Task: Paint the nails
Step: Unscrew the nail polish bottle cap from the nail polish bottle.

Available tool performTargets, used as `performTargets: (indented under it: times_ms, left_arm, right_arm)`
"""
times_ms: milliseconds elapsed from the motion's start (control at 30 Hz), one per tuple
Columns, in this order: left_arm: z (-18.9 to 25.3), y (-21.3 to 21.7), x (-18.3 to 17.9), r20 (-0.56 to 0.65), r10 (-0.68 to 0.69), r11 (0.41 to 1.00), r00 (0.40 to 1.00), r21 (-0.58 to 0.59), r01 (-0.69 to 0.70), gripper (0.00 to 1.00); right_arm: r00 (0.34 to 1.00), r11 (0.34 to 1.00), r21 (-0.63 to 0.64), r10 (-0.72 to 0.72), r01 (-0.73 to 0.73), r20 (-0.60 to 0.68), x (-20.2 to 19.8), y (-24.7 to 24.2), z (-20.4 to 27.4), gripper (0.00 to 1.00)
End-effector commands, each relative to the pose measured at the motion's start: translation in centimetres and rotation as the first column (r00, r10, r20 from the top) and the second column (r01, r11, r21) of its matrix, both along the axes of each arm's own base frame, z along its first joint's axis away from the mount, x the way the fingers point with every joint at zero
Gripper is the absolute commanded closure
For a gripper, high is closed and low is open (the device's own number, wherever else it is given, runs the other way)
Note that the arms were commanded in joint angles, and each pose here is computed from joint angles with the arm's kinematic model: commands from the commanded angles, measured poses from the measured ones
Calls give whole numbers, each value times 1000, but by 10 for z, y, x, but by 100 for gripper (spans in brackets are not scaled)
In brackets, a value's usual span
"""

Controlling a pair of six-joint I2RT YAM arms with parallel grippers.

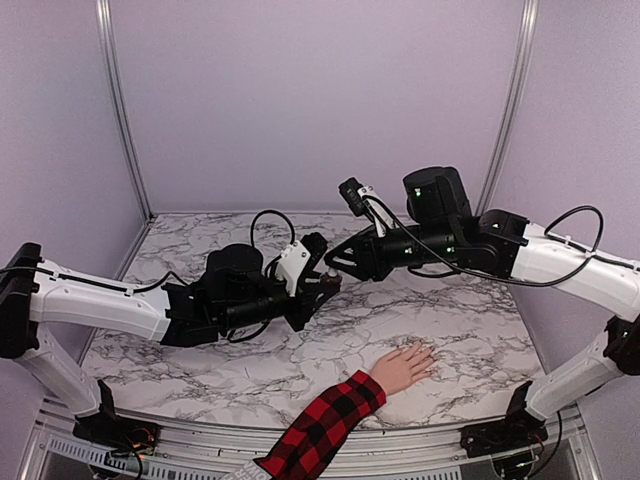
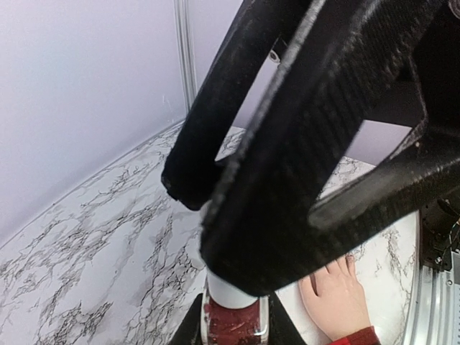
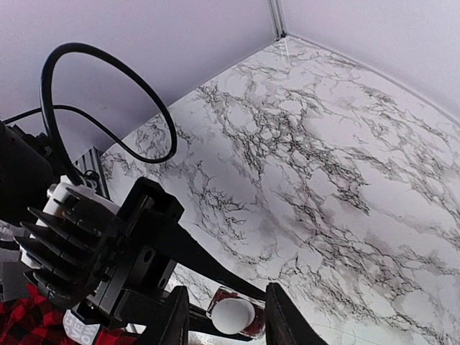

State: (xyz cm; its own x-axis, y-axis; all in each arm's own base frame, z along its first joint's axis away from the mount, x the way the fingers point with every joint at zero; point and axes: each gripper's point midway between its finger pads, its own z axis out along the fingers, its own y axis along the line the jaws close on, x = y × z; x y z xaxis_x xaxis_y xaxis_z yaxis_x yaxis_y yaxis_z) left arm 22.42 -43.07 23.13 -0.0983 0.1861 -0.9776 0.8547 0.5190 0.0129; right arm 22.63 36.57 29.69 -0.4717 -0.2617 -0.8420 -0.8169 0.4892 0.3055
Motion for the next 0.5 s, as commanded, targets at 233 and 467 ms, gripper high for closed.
performTargets:
  times_ms: [233, 467]
  left_arm:
    - [16, 1, 17, 33, 104, 994, 994, -37, -103, 100]
    - [19, 2, 14, 32, 95, 995, 995, -46, -94, 100]
  right_arm:
    - [998, 999, 12, -40, 41, -50, 8, 6, -12, 69]
    - [998, 999, 22, -24, 25, -58, 8, 12, -15, 78]
